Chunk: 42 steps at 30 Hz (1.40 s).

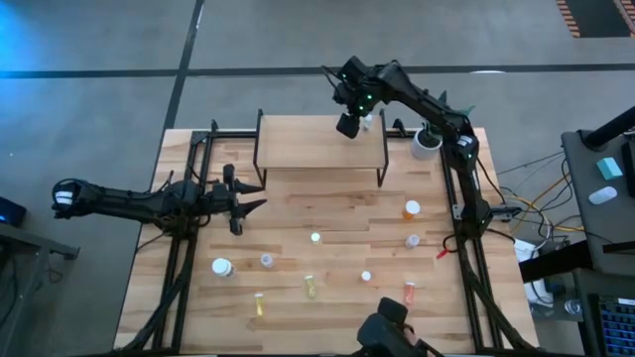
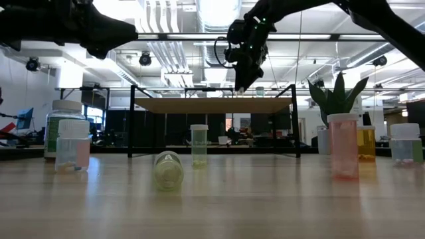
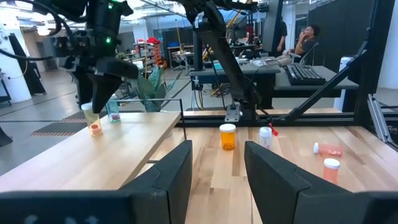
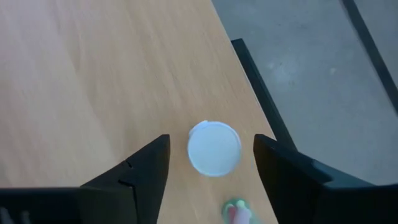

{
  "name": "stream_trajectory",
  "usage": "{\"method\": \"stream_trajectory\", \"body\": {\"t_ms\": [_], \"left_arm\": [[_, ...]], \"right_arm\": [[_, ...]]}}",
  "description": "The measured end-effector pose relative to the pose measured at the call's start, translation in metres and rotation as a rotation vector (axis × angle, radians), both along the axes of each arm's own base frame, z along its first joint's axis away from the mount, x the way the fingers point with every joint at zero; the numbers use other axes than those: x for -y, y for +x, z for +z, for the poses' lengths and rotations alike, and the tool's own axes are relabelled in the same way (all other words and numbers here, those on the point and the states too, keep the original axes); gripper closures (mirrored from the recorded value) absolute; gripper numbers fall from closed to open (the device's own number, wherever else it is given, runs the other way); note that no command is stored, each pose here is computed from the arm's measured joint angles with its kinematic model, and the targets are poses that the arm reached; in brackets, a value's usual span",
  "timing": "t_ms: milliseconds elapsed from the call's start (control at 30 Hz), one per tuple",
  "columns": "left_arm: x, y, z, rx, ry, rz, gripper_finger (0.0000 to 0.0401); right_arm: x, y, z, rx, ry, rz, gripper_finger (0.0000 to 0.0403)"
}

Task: Pick and place medicine bottles onto shelf by color
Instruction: Put the top yellow pill bottle on the shelf

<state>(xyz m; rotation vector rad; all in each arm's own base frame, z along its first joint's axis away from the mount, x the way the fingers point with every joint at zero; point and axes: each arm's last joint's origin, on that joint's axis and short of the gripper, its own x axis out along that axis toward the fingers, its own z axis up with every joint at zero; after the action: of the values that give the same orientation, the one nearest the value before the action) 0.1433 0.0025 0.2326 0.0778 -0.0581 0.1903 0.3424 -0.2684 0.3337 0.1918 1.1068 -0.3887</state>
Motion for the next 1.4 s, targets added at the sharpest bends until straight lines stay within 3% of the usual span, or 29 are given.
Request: {"method": "stream_trajectory", "body": {"t_ms": [300,467,633,833,1033,1400], "left_arm": [[0.0,0.001,-0.003,-0.029,-0.023,-0.003,0.027],[0.0,0.002,-0.004,-0.033,-0.028,-0.003,0.027],[0.0,0.002,-0.004,-0.02,-0.08,-0.007,0.027],[0.001,0.002,-0.004,-0.019,-0.103,-0.033,0.027],[0.002,0.002,-0.004,-0.012,-0.107,-0.059,0.027],[0.003,0.009,-0.009,-0.046,-0.126,-0.073,0.027]], "right_arm": [[-0.033,-0.024,0.049,0.069,-0.005,-0.047,0.0155],[-0.085,-0.027,0.069,0.095,0.012,0.02,0.0159],[-0.153,-0.02,0.064,0.166,0.01,0.159,0.0164],[-0.229,-0.027,0.035,0.334,-0.037,0.274,0.0161],[-0.283,-0.034,-0.025,0.501,-0.08,0.375,0.0161],[-0.292,-0.028,-0.11,0.642,-0.104,0.29,0.016]]}}
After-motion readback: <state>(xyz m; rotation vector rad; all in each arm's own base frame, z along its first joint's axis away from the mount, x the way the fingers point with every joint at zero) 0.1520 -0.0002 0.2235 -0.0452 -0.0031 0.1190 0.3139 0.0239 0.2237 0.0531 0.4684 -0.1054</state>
